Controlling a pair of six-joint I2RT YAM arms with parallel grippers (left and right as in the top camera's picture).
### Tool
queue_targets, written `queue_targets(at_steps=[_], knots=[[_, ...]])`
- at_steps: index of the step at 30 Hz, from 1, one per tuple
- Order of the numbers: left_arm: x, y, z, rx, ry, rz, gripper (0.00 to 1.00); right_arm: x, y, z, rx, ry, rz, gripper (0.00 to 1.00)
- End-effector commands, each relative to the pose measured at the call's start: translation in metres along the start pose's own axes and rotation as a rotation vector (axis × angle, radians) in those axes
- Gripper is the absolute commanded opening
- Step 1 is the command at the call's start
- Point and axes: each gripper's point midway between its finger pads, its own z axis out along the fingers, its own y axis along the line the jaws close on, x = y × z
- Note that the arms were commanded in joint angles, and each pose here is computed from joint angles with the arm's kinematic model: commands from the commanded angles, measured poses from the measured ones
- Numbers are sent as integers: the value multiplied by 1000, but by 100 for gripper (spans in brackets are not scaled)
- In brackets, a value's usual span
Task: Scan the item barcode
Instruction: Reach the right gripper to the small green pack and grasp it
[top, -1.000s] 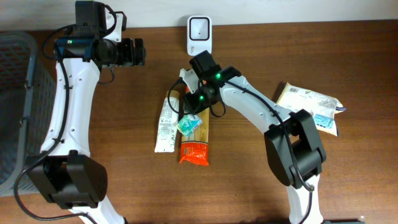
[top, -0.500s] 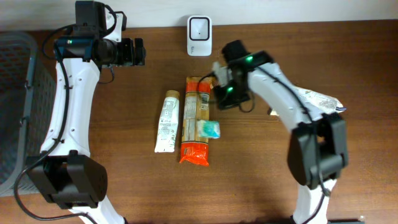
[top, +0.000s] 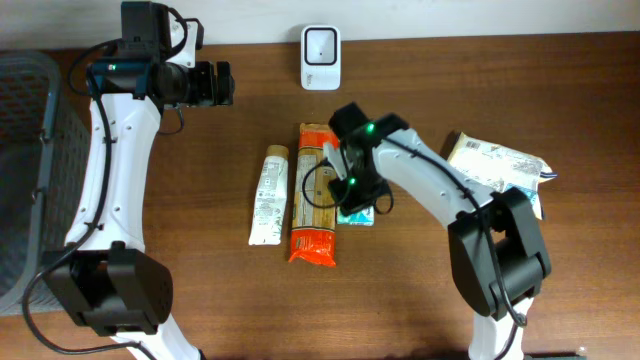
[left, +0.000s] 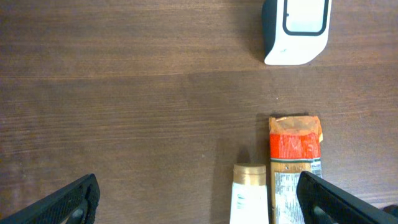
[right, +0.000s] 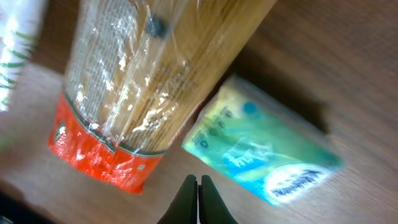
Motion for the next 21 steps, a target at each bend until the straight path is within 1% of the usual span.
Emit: queue_targets(at_steps=[1,3,5,7,9,12,16,18,20,21], knots=[[0,0,0,0,-1,2,99,20,14,20,-71,52,60,4],[0,0,0,0,-1,2,99,31,18,31,-82,80,54,4],[0,0,0,0,-1,2,99,26,18,32,-83,61,50,4],[0,0,0,0,-1,2,99,19,16,32,-82,33,53,6],[0,0,0,0,-1,2,99,15,5,30,-59,19,126,7],[0,0,0,0,-1,2,99,0,-16,25,-44,-46,226,7],[0,0,0,0,-1,2,99,-27,-57,15,24,-179,390,7],[0,0,0,0,-1,2,99,-36,-75,10,55,-233,490,9],[0,0,0,0,-1,2,99,-47,-84,4,30,-284,551,9],[0,0,0,0,-1,2,99,-53,-84,-3,-16,-296,555,9]])
